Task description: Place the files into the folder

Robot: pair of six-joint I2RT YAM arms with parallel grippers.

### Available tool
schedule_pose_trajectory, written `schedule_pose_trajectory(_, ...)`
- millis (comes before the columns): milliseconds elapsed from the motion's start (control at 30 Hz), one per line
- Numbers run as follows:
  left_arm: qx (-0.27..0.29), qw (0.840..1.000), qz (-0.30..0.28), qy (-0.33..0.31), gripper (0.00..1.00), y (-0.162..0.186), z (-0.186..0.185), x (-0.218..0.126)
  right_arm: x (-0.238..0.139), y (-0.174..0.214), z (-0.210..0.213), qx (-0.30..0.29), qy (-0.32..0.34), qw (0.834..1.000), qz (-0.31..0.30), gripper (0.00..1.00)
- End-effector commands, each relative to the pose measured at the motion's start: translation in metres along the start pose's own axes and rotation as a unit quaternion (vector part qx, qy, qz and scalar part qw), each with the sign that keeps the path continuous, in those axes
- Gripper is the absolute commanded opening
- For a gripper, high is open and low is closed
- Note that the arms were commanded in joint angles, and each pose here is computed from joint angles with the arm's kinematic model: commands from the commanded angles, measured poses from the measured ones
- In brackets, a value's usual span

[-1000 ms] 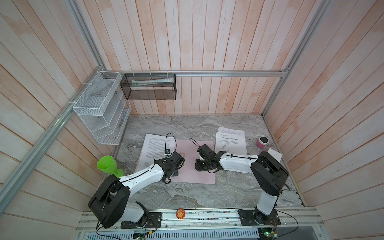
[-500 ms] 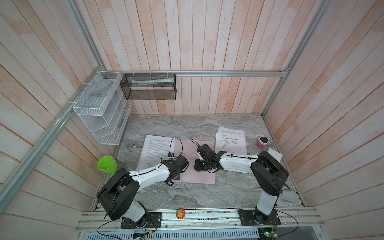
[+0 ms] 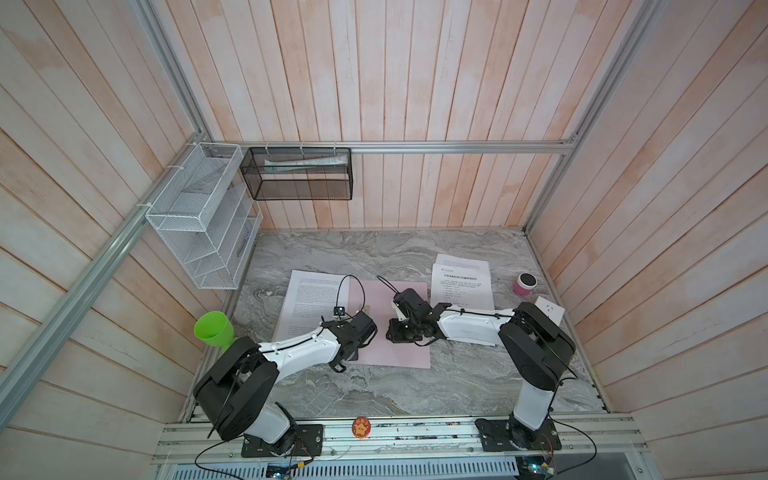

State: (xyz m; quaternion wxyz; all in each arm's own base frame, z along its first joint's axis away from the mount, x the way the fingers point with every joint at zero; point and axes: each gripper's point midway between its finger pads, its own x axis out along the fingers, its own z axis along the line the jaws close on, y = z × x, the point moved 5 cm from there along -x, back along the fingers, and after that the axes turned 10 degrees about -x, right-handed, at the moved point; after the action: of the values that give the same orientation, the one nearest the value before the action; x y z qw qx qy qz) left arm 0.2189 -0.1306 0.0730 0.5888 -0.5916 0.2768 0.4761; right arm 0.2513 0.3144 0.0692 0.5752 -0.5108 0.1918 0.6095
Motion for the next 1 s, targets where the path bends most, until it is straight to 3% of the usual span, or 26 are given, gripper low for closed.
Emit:
schedule_pose_trajectory(0, -0.003, 1.0, 0.005, -0.018, 0.78, 0.004, 0.005, 0.002, 0.009, 0.009, -0.008, 0.005, 0.004, 1.0, 0.017, 0.27)
schedule_pose_trajectory(967, -0.041, 0.996, 0.04, -0.075, 0.78, 0.019, 0.024, -0.002, 0.009, 0.007, -0.008, 0.005, -0.024, 1.0, 0.009, 0.27)
